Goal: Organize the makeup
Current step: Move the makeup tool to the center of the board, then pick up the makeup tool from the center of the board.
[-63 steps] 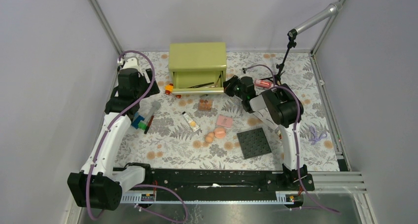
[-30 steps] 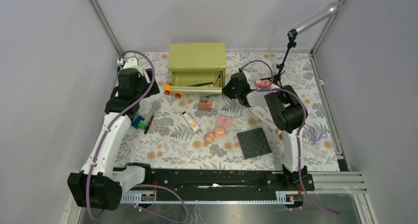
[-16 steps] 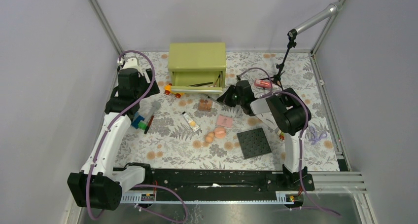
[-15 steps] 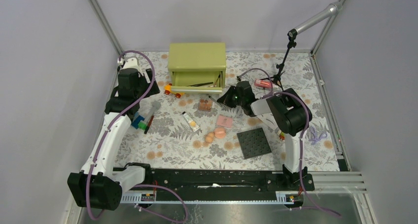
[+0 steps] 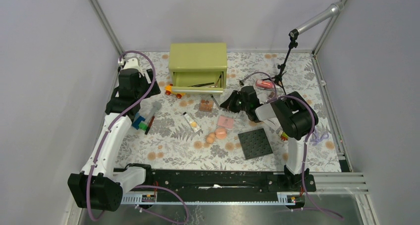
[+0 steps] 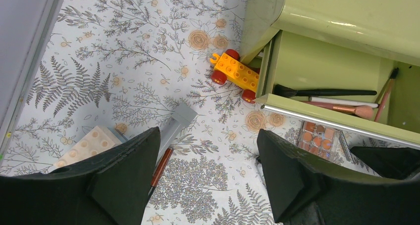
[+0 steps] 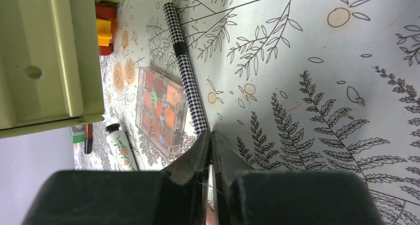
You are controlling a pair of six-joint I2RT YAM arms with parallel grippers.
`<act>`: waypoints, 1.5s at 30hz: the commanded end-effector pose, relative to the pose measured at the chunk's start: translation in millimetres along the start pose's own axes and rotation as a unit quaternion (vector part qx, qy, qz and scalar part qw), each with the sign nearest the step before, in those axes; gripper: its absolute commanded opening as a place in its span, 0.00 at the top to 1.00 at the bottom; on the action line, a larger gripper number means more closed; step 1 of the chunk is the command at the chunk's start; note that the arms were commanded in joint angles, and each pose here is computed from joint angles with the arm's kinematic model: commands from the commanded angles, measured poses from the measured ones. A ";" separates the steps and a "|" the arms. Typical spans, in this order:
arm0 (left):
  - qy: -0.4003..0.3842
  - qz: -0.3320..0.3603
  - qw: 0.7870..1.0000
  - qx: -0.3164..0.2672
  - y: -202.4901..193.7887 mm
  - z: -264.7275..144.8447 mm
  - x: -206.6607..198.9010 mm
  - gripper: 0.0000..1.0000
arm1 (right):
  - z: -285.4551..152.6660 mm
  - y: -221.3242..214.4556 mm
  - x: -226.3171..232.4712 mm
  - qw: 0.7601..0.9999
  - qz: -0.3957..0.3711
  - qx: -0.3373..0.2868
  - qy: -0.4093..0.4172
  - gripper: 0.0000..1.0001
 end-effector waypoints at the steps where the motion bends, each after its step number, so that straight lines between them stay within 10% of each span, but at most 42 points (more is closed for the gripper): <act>1: -0.011 -0.006 1.000 -0.014 6.5 0.3 -3.2 0.21 | -2.4 -12.5 -16.7 0.999 -0.016 0.010 -0.034 0.86; 12: -0.011 -0.006 1.000 -0.014 6.0 0.8 -3.3 0.21 | -4.0 -12.4 -17.8 0.998 -0.064 0.009 -0.028 0.65; 33: -0.013 -0.006 1.000 -0.014 6.4 0.4 -4.0 0.21 | -3.4 -32.5 -30.1 0.963 -0.227 0.013 -0.147 0.64; 41: -0.015 -0.006 1.000 -0.014 6.2 0.3 -4.2 0.21 | -10.0 -37.6 -35.8 0.955 -0.243 0.018 -0.167 0.86; 45: -0.015 -0.006 1.000 -0.013 5.9 0.2 -4.3 0.21 | -17.5 -38.2 -34.1 0.958 -0.239 0.007 -0.158 0.77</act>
Point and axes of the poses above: each gripper's point midway between its finger pads, its own z axis out along the fingers, its own x axis along the line the jaws close on, y = z × x, the point moved 2 cm from there along -z, back along the fingers
